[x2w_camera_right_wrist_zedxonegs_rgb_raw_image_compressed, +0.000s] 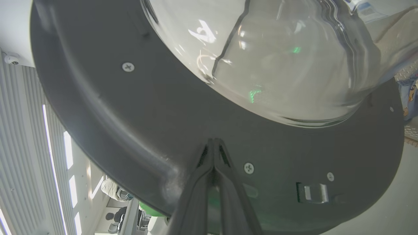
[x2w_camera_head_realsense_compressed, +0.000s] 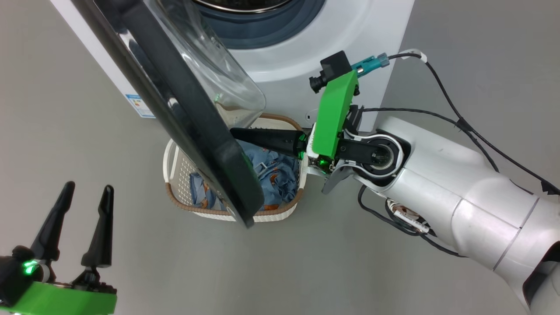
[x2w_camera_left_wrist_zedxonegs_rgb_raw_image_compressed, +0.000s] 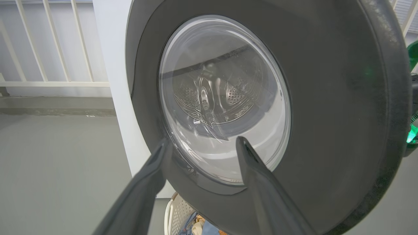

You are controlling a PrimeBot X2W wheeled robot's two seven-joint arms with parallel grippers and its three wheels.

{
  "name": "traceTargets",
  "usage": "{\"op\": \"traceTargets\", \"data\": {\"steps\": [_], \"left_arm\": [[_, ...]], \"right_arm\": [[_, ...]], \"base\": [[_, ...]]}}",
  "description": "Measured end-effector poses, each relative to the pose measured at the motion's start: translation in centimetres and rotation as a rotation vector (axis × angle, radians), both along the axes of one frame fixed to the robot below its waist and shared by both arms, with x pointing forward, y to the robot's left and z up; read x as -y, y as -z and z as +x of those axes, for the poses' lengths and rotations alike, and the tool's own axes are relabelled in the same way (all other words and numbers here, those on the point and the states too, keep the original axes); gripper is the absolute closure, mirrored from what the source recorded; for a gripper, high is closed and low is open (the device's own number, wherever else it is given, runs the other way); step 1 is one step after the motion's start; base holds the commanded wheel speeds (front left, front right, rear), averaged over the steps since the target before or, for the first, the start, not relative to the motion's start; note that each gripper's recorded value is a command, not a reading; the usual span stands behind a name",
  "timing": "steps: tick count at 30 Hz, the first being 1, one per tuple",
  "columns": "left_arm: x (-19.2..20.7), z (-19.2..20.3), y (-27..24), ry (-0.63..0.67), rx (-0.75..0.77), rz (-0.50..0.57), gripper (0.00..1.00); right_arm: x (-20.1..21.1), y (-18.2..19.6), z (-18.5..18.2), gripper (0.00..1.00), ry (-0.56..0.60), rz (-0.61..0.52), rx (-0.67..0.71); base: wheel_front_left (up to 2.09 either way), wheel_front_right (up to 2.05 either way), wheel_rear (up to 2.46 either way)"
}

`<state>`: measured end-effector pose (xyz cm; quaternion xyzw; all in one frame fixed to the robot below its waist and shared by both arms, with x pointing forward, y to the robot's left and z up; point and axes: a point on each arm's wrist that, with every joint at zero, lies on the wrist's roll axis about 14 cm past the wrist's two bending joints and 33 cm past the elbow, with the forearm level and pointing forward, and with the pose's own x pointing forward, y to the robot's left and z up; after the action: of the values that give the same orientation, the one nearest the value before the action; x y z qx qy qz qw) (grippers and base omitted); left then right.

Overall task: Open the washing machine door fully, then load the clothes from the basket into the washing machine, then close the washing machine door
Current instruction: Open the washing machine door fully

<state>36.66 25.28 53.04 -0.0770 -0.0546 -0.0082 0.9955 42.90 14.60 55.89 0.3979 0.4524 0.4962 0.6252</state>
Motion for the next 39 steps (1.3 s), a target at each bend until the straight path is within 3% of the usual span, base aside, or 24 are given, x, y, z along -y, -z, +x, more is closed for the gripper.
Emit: {"op": "traceTargets", "data": {"steps": [34, 39], "left_arm": [[-0.9, -0.4, 0.3, -0.035, -0.009, -0.004, 0.00], [-1.0, -0.4, 0.0, -0.038, 0.002, -0.006, 0.00]], "right_arm": [[-5.0, -0.2, -6.4, 1.00, -0.194, 0.048, -0.083], [-5.0, -0.5, -6.5, 1.00, -0.166, 0.059, -0.080]], "base": [[0.00, 0.00, 0.00], [0.00, 0.00, 0.00]]}}
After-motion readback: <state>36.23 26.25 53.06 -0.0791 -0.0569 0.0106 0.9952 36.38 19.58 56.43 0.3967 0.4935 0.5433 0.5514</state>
